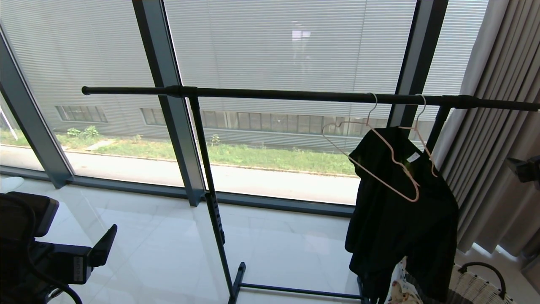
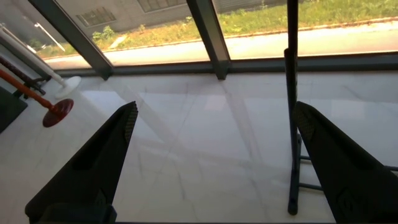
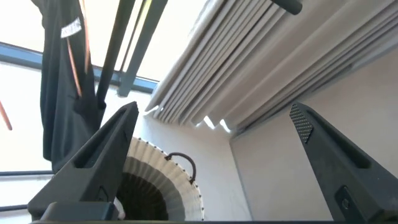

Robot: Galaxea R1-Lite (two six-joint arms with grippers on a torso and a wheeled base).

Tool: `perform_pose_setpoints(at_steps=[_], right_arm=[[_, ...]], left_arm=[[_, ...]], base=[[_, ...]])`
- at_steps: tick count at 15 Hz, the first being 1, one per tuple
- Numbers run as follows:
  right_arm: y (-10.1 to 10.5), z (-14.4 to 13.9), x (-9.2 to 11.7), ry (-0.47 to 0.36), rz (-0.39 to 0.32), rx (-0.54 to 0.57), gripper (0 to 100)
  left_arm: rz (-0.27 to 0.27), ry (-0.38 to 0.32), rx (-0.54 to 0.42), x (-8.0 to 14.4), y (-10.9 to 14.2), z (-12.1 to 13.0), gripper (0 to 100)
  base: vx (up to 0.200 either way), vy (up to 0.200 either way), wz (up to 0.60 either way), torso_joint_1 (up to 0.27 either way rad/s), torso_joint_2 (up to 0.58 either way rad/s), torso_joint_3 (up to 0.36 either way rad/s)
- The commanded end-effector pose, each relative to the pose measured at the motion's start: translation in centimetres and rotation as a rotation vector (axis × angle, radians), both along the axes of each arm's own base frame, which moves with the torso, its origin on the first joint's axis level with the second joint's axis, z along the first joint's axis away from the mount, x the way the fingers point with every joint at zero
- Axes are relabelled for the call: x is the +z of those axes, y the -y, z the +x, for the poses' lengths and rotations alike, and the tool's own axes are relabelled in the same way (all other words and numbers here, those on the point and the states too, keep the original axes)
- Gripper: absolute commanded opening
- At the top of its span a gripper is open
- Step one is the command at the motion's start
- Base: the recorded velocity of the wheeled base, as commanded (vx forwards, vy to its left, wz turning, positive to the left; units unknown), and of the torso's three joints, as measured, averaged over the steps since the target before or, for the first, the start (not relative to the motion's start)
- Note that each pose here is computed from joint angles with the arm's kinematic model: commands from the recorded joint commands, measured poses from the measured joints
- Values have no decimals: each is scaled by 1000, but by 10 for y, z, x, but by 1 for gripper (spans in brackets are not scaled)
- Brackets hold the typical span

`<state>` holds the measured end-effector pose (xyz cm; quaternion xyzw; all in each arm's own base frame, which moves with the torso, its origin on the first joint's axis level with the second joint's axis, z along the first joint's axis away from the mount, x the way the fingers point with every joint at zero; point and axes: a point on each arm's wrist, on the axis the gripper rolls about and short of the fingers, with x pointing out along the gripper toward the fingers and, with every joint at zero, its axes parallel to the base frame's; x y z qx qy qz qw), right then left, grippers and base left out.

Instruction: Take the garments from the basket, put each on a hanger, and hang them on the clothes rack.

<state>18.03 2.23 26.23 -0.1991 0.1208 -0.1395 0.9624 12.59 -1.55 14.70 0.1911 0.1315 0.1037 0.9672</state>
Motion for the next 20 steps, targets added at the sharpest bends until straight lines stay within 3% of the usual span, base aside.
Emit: perform_pose_setpoints(at_steps=[1,20], right_arm=[[0,0,0,0,-2,2,100],[0,-5,-20,-64,-12,15,100]], left_arm=[[0,0,0,0,0,0,100],[5,-28,37,-5,-5,1,100]], base=[[0,0,0,-149,349,193],[0,0,0,-199,483,281]])
